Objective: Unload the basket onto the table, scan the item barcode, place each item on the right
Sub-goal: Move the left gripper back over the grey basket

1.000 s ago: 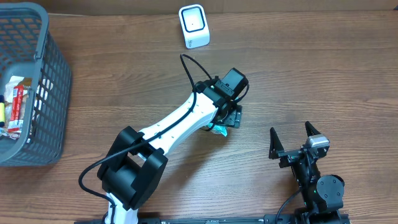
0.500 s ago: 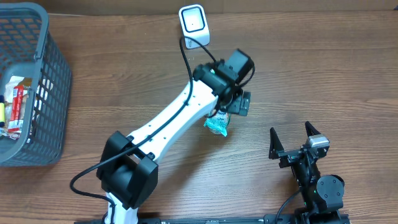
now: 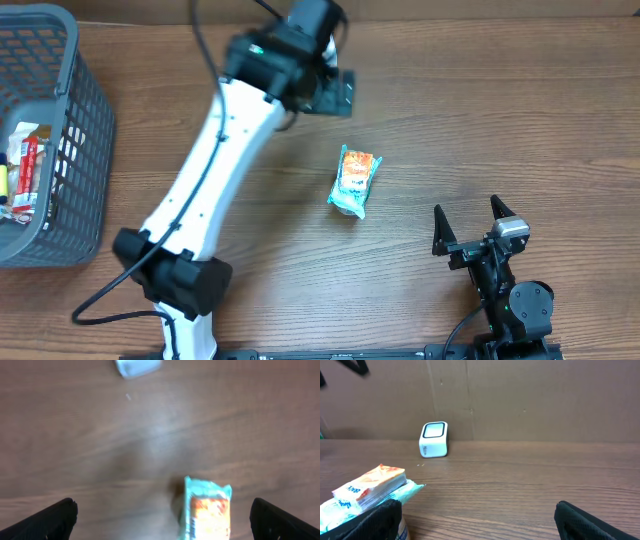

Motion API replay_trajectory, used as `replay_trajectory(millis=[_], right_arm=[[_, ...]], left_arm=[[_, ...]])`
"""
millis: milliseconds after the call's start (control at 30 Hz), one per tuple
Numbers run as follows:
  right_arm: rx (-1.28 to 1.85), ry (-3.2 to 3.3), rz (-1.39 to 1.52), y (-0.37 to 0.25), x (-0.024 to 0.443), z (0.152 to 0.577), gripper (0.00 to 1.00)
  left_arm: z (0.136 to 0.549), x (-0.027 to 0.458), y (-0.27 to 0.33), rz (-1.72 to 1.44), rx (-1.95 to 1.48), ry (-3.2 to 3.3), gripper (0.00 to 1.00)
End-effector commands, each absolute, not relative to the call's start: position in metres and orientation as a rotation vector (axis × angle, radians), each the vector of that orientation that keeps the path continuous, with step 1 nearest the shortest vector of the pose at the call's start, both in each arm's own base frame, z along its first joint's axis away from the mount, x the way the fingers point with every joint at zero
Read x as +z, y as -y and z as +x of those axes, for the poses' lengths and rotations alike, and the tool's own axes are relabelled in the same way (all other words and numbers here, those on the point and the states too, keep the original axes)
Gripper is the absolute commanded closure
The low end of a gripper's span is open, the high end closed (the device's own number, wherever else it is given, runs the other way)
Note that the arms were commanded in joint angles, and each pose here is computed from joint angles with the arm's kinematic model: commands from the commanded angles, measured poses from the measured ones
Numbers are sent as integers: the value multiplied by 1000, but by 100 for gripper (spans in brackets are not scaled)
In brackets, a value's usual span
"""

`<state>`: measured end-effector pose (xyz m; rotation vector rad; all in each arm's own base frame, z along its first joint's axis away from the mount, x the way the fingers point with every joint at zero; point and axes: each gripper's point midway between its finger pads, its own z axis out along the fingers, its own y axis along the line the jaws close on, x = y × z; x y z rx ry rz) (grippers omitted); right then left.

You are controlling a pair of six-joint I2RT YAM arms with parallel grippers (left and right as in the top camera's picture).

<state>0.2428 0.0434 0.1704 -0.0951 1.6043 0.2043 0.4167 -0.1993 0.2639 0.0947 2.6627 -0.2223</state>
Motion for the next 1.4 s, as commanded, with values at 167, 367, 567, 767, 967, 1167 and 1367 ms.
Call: replay_trajectory(millis=[167,367,567,767,967,1167,1367], right_arm=[[209,-1609,-89,-43,167,244,0],[209,-1609,-89,-43,167,244,0],[209,-1609,-89,-43,167,244,0],[209,-1609,-89,-43,167,244,0],[209,-1609,-89,-43,167,244,0],[209,-1609,-89,-43,167,244,0],[209,-1609,-89,-43,167,244,0]], left_arm=[[435,344,115,-61,-175,-2482,0],[434,376,46,-245,-128,-2395,0],[425,395,-14,-403,-72,-2324,0],[419,401,-62,-434,22,-2297,0],[413,402,-100,-466,98,-2288,0],[405,402,-129,-544,135,-2270,0],[398,402,-148,-583,165,-2263,0]])
